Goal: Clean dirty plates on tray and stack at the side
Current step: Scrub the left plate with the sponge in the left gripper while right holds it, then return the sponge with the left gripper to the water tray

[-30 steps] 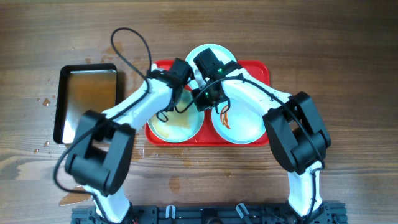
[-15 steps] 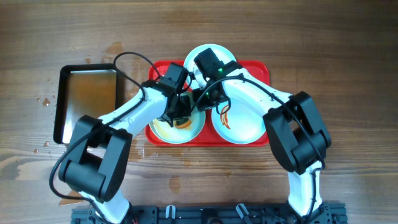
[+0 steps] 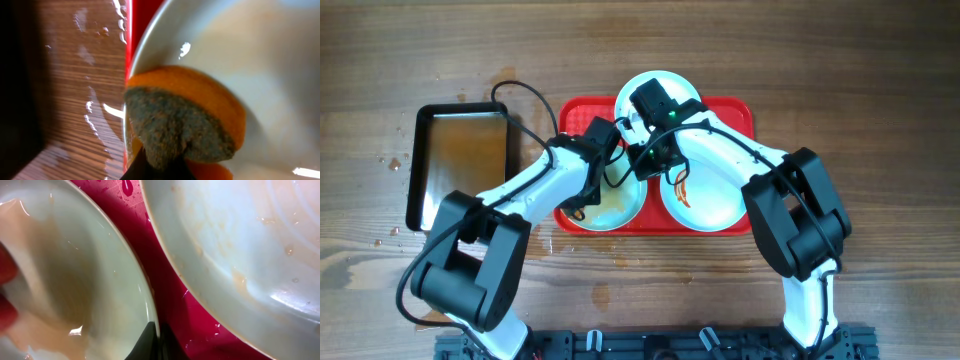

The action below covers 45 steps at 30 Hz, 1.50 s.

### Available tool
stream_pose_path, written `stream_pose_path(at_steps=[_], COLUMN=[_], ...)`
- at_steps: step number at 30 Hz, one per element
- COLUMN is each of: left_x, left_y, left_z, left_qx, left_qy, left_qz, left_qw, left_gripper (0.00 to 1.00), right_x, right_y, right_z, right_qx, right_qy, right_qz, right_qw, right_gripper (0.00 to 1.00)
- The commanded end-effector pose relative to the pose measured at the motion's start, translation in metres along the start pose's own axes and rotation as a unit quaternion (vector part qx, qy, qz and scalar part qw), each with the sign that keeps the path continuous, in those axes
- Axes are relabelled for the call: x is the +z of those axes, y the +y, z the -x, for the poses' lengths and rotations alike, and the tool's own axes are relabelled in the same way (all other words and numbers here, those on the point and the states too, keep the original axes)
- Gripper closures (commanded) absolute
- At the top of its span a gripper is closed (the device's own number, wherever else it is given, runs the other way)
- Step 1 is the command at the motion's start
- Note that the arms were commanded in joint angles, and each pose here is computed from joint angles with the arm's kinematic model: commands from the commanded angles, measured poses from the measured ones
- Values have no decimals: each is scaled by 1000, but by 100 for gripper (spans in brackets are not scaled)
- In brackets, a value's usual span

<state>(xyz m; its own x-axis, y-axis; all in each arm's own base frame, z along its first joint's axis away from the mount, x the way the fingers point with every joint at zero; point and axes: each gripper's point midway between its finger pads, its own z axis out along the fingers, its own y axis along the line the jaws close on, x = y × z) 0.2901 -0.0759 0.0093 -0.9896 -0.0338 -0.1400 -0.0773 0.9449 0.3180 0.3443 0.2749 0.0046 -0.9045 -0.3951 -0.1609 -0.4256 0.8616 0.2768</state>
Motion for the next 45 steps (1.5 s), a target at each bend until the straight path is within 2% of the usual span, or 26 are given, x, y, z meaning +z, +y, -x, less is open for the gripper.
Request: stream_pose_path(at_steps=[1,5,9,11,12,15,21,26,34,42,45], left_x=[-4,-22,-44,-56,-67,-86,-123,-109,-83,-77,-76], left_y=[38,48,40,31,27,33,87,148,180,195,198], left_z=[16,34,51,56,58,63,70,55,38,34,33], left_qx=[3,1,-15,-31,-50,-91,-215,-304,-356,-357,-363], left_qy=[-38,-60,-76,-79,-81,-86,-92,-64,-34,-34,-33], left_qz=[108,136,103,55,7,-65,-207,-186,-162,-154,-152], left_qw=[993,989,992,995,995,990,950,932,920,921,919], left_gripper=[96,96,96,96,96,96,96,96,96,96,96], right_x=[10,10,10,10,9,3,-44,-103,-169,-203,-224], right_y=[-13,-13,-13,-13,-12,-6,12,26,26,20,19], right_z=[-9,-9,-9,-9,-9,-9,12,26,27,42,50], right_qx=[5,5,5,5,7,8,-5,-34,-71,-78,-87], right_qy=[16,17,16,16,16,18,-32,-107,-196,-270,-302], right_qz=[-18,-19,-18,-18,-17,-5,9,-18,-184,-336,-398], right_qw=[1000,1000,1000,1000,1000,1000,999,993,961,899,862], right_gripper=[96,96,96,96,96,96,96,96,96,96,96])
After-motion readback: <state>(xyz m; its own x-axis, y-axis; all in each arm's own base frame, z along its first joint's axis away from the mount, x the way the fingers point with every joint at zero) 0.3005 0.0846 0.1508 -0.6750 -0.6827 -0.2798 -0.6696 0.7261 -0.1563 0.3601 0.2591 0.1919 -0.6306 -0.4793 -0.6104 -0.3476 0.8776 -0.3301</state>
